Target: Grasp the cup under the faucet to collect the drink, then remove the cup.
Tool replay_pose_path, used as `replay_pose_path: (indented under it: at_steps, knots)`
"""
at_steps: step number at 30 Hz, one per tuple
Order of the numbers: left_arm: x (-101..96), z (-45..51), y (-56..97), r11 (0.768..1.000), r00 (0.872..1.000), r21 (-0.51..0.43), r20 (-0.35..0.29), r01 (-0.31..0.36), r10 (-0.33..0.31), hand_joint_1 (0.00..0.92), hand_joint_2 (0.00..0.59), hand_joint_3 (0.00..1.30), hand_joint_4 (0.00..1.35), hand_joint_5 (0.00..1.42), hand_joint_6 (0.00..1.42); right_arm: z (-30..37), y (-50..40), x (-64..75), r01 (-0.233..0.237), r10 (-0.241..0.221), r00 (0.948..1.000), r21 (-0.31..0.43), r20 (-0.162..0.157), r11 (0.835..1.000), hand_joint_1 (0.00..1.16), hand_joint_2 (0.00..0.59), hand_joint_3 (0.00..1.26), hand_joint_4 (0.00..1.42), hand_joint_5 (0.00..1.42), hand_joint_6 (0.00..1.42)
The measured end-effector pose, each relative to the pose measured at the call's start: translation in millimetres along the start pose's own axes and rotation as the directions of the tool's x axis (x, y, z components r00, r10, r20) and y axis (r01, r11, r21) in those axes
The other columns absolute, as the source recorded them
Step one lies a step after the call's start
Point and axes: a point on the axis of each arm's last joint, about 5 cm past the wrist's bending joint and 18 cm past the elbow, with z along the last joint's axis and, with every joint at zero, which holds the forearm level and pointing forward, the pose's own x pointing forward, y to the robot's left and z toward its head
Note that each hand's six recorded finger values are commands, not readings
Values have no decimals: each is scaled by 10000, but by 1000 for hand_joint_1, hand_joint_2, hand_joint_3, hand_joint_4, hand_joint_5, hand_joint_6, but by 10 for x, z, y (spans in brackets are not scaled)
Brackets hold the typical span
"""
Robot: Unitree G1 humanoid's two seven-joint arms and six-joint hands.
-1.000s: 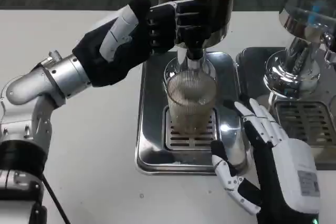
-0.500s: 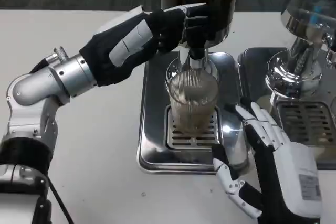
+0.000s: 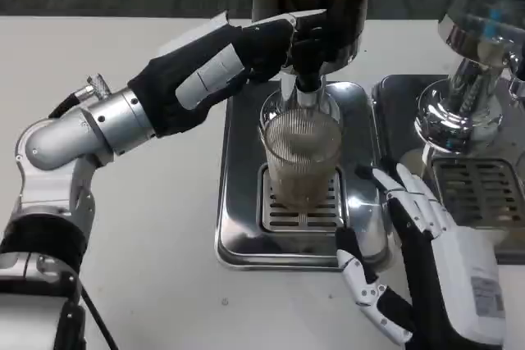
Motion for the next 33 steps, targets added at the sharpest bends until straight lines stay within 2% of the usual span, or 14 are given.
replay_pose_path:
  at_steps: [13, 24, 33]
  knots:
    - [21, -10, -26, 9997, 9998, 124, 60, 212, -213, 0, 49, 187, 102, 153, 29, 8, -19, -19, -68, 68, 9999, 28, -84, 10000, 354, 431, 241, 109, 110, 196]
    - [40, 34, -39, 9917, 9990, 1207, -20, 450, -451, 0, 45, 160, 66, 105, 22, -7, -47, -27, -118, 118, 9998, -6, -189, 9999, 343, 431, 236, 109, 109, 196]
    - [44, 86, -50, 9645, 9985, 2586, -223, 539, -498, 0, 45, 152, 60, 95, 22, -10, -52, -32, -125, 126, 9996, 12, -238, 9999, 331, 430, 232, 109, 110, 196]
